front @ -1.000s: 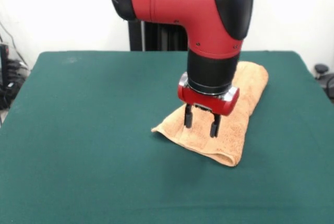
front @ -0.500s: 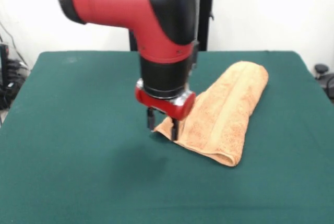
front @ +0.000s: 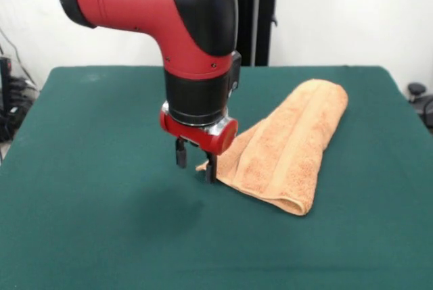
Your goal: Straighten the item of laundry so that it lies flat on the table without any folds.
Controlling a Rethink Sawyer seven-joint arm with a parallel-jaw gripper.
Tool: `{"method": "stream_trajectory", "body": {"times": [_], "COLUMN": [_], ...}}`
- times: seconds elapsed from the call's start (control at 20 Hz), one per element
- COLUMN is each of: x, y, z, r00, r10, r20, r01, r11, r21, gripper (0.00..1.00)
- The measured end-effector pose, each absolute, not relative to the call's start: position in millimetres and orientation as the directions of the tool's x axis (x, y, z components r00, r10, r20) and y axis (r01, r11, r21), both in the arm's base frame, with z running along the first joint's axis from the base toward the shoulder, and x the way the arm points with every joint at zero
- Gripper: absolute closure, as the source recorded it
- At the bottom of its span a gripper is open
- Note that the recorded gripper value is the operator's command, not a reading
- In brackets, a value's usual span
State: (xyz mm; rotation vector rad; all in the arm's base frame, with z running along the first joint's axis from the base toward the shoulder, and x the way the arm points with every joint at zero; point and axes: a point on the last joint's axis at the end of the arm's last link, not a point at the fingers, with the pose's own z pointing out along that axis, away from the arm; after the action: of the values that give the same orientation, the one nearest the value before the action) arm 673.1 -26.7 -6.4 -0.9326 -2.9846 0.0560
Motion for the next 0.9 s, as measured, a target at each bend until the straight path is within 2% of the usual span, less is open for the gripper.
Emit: {"method": "stream_trajectory", "body": {"times": [0.9], "x": [646], "y": [-3], "z": [-17], "r00": [-0.834], "r10": [0.549], "r20": [0.055], "r01": [0.547], "r11": [0.836], "r21": [-0.053], "gripper": [0.00]}}
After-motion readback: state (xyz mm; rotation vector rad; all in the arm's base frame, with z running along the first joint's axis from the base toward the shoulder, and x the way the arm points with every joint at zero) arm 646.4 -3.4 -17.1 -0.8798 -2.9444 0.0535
